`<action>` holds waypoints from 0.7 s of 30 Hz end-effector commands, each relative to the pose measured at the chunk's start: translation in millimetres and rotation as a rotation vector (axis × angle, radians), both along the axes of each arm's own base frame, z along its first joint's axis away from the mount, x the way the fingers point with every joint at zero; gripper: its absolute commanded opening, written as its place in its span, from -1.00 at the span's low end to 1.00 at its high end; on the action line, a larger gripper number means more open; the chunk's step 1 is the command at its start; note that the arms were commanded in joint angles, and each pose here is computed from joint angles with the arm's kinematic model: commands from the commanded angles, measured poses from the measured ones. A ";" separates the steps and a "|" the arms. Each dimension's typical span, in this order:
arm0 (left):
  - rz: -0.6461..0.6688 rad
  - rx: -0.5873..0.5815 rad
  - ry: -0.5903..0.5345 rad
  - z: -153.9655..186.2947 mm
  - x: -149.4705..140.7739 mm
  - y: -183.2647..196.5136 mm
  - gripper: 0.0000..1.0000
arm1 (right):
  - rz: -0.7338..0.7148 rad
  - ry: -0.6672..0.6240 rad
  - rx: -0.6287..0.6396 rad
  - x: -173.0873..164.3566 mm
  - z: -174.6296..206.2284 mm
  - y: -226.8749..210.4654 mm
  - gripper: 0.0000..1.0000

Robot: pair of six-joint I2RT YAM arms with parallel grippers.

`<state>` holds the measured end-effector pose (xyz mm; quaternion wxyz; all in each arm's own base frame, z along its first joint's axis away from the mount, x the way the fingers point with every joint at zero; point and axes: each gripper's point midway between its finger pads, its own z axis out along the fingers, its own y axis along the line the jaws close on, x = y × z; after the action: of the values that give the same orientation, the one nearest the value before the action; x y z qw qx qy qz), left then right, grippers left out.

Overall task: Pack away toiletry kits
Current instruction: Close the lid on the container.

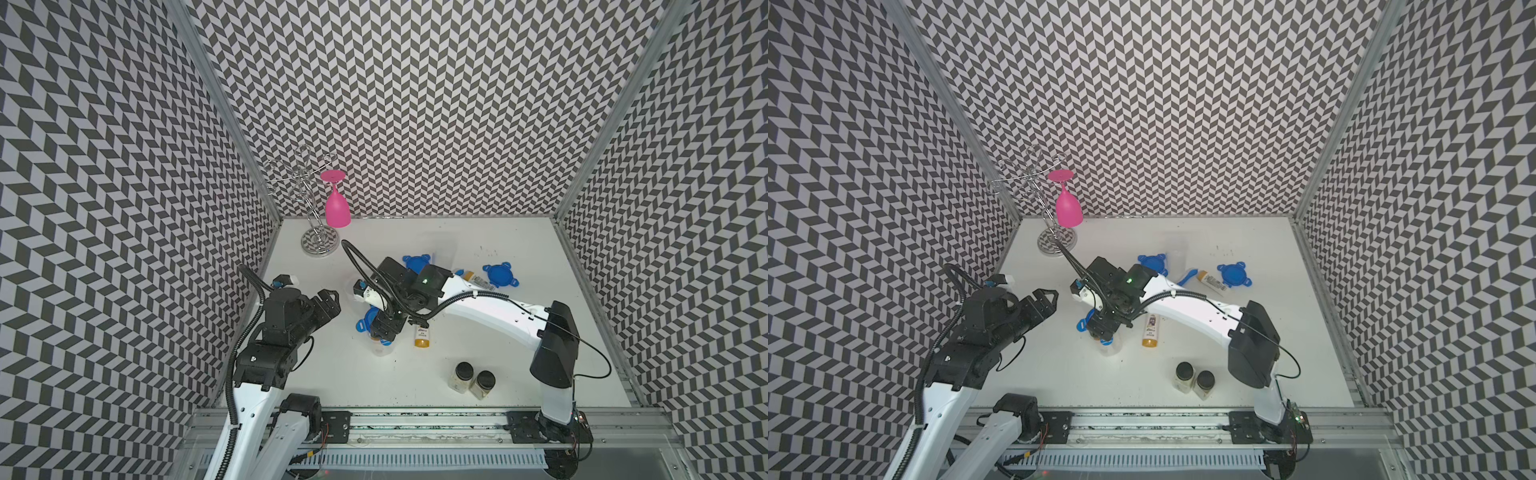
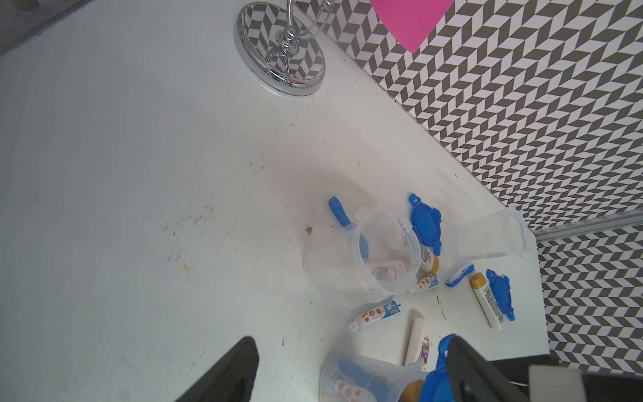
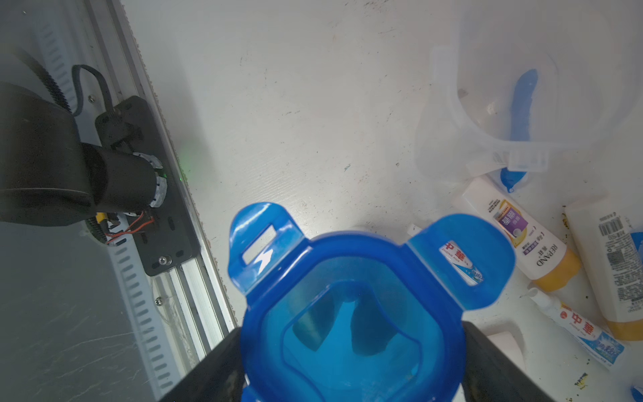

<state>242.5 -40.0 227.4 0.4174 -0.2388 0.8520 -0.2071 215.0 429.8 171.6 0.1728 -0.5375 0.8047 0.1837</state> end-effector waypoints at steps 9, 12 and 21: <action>0.011 0.003 -0.022 9.9 -0.4 2.7 0.73 | 0.012 -0.033 -0.008 -1.1 -14.1 8.2 0.14; -0.003 0.007 -0.024 9.7 1.3 0.8 0.73 | 0.003 -0.041 -0.022 0.3 -18.6 5.9 0.20; -0.032 0.021 -0.017 9.2 3.9 -2.4 0.76 | -0.016 -0.053 0.003 3.2 -10.2 8.3 0.39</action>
<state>244.1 -41.6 223.5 0.4112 -0.2277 0.8591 -0.2024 216.9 435.9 158.7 0.1843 -0.5387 0.8044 0.1699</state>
